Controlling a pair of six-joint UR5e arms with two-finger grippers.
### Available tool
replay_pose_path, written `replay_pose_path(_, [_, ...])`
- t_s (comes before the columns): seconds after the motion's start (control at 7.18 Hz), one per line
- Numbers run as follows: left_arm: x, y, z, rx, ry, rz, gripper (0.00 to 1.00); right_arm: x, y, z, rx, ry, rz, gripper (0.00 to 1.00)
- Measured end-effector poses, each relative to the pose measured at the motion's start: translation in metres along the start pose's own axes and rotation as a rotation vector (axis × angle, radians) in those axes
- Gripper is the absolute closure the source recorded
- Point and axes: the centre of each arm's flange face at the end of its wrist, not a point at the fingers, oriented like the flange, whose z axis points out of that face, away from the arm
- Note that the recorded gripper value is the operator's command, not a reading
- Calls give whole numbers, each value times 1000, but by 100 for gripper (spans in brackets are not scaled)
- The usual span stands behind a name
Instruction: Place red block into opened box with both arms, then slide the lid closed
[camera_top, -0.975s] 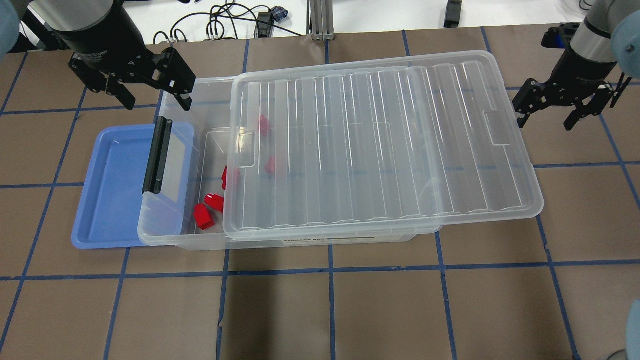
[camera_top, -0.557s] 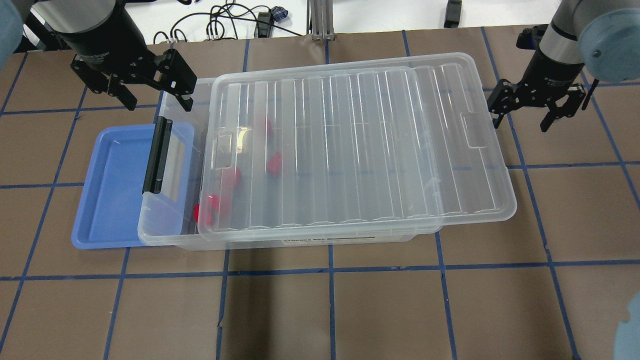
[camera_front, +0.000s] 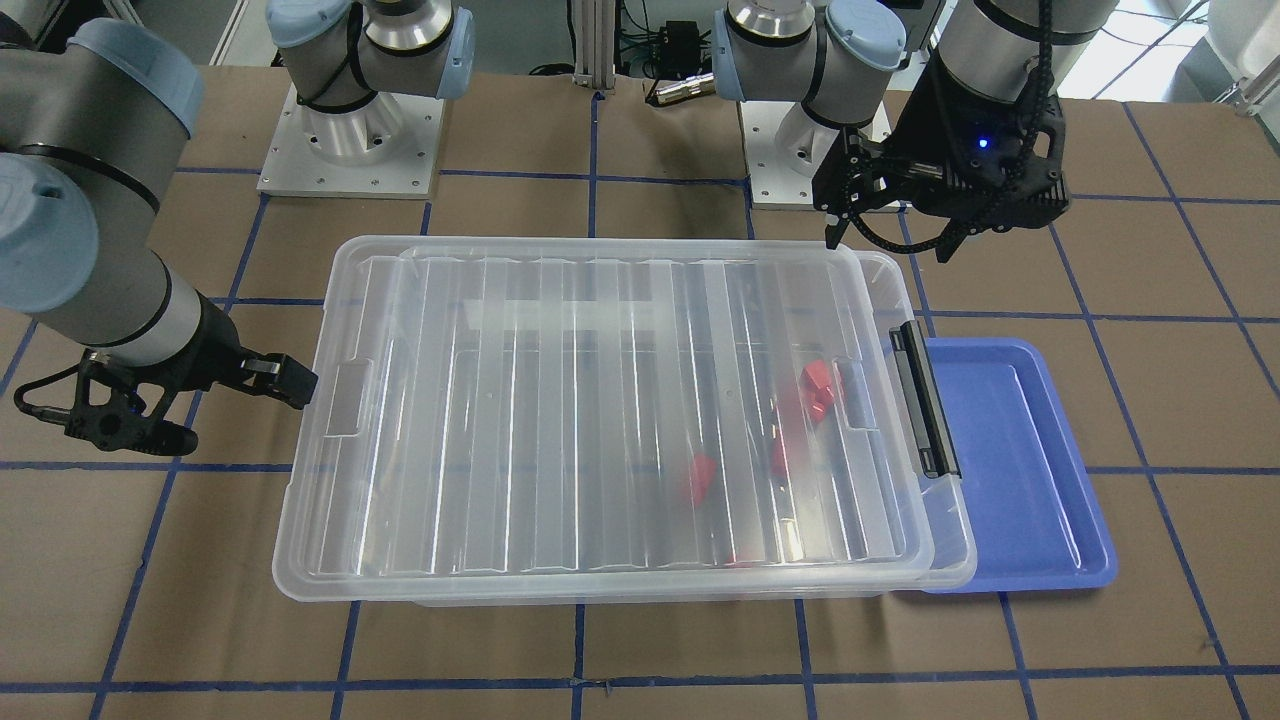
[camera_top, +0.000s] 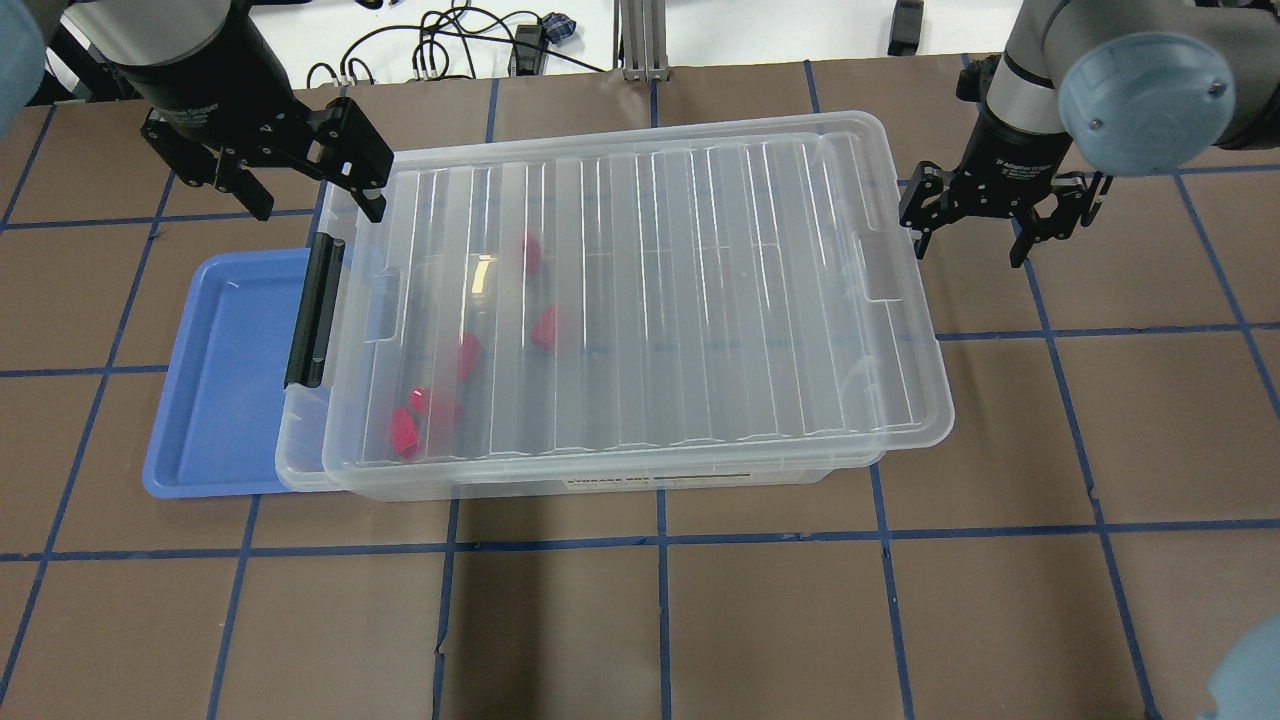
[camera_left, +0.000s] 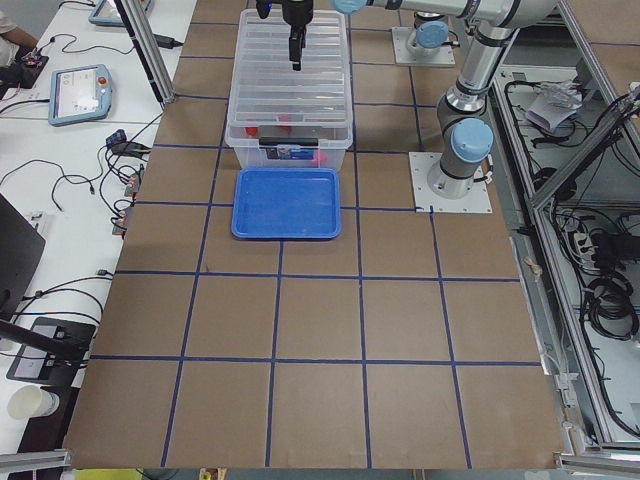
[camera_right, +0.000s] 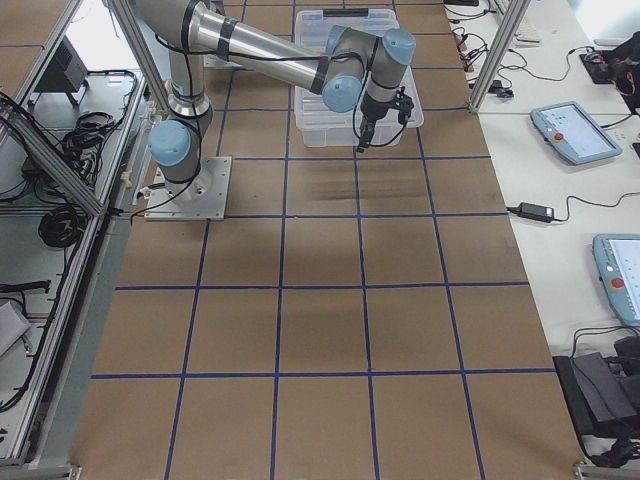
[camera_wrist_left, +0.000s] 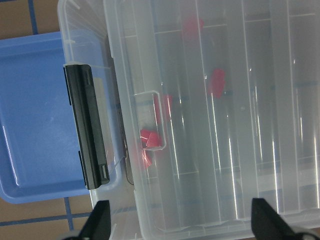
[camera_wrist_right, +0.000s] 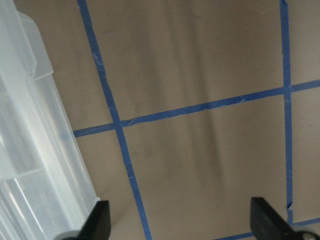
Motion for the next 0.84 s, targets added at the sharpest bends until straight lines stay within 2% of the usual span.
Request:
replay_pose_path(0.56, [0,1,0,1,1,0,0,-17,6,-3,12,4,-17,0])
replay_pose_path(0.84, [1,1,0,1,3,0,0,-19,7,-5,12,-11,-18,0])
